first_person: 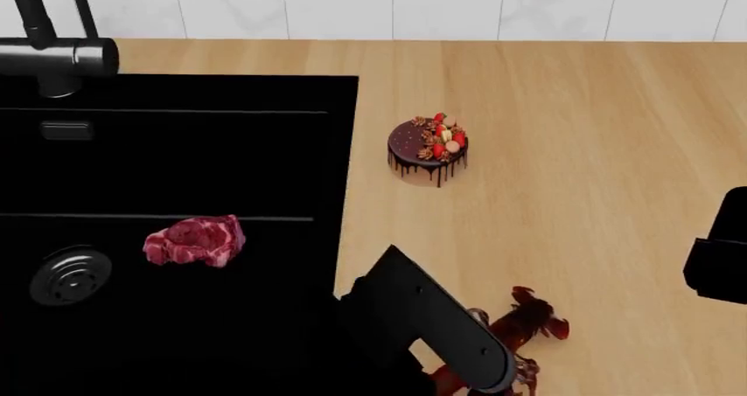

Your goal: Pick the lobster from the counter and place it in the sink

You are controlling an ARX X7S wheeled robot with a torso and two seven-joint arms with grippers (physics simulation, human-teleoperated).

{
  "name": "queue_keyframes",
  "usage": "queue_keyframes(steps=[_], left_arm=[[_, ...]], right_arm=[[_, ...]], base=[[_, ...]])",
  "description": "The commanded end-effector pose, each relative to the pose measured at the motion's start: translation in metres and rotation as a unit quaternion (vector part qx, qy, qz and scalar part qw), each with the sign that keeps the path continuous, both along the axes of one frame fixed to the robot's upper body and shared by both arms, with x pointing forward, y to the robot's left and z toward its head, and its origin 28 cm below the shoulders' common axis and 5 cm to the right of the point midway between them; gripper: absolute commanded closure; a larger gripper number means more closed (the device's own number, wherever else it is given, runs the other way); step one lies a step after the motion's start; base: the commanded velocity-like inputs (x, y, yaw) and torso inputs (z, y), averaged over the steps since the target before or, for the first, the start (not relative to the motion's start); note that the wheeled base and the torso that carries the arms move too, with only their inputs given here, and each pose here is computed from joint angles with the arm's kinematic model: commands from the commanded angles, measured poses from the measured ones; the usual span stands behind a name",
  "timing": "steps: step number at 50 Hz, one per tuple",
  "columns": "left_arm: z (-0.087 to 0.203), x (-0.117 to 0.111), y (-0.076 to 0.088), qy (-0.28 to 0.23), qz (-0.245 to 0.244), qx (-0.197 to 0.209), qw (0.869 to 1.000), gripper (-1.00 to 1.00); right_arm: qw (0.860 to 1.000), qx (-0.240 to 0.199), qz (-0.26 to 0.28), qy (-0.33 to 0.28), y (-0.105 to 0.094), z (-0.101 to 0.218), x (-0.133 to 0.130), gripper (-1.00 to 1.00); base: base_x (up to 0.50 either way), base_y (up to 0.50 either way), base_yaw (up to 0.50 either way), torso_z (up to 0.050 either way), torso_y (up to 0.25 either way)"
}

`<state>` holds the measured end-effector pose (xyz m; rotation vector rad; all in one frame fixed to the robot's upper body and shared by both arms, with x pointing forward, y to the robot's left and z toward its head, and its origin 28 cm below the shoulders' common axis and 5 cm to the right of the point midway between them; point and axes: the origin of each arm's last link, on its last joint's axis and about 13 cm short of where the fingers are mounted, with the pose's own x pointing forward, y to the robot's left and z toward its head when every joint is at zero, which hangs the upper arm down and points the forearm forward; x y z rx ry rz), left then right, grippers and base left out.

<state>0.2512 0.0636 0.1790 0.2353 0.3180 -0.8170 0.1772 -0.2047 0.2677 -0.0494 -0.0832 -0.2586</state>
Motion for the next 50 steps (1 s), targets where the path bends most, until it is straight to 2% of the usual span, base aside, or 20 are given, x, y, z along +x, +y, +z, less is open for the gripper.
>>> queue_keyframes(steps=[1, 8, 19, 27, 35, 43, 50], left_arm=[[-0.013, -0.005, -0.001, 0.032, 0.004, 0.018, 0.999, 1.0], [-0.003, -0.005, 0.002, 0.018, 0.017, -0.003, 1.0, 1.0], [0.049, -0.021, 0.017, -0.056, 0.009, -0.075, 0.996, 1.0], [0.068, -0.027, 0.025, -0.064, 0.022, -0.107, 0.992, 1.0], [0.078, -0.023, 0.04, -0.071, 0.051, -0.115, 0.99, 1.0], [0.082, -0.014, 0.061, -0.081, 0.085, -0.116, 0.986, 1.0], [0.08, -0.011, 0.069, -0.075, 0.102, -0.116, 0.985, 1.0]], right_arm=[[1.0, 0.002, 0.0, -0.003, 0.0, 0.0, -0.001, -1.0], [1.0, 0.004, 0.0, -0.002, 0.0, -0.001, -0.001, -1.0], [1.0, 0.003, 0.001, -0.001, 0.0, -0.002, 0.0, -1.0], [1.0, 0.002, 0.003, 0.0, 0.001, -0.002, 0.0, -1.0], [1.0, 0.004, 0.003, -0.001, 0.0, -0.002, 0.0, -1.0], [1.0, 0.004, 0.006, -0.002, 0.0, 0.0, 0.0, -1.0], [1.0, 0.003, 0.007, -0.001, 0.001, 0.0, 0.001, -1.0]], base=[[0.0, 0.0, 0.0, 0.0, 0.0], [0.0, 0.0, 0.0, 0.0, 0.0], [0.0, 0.0, 0.0, 0.0, 0.0], [0.0, 0.0, 0.0, 0.0, 0.0], [0.0, 0.0, 0.0, 0.0, 0.0], [0.0, 0.0, 0.0, 0.0, 0.0], [0.0, 0.0, 0.0, 0.0, 0.0]])
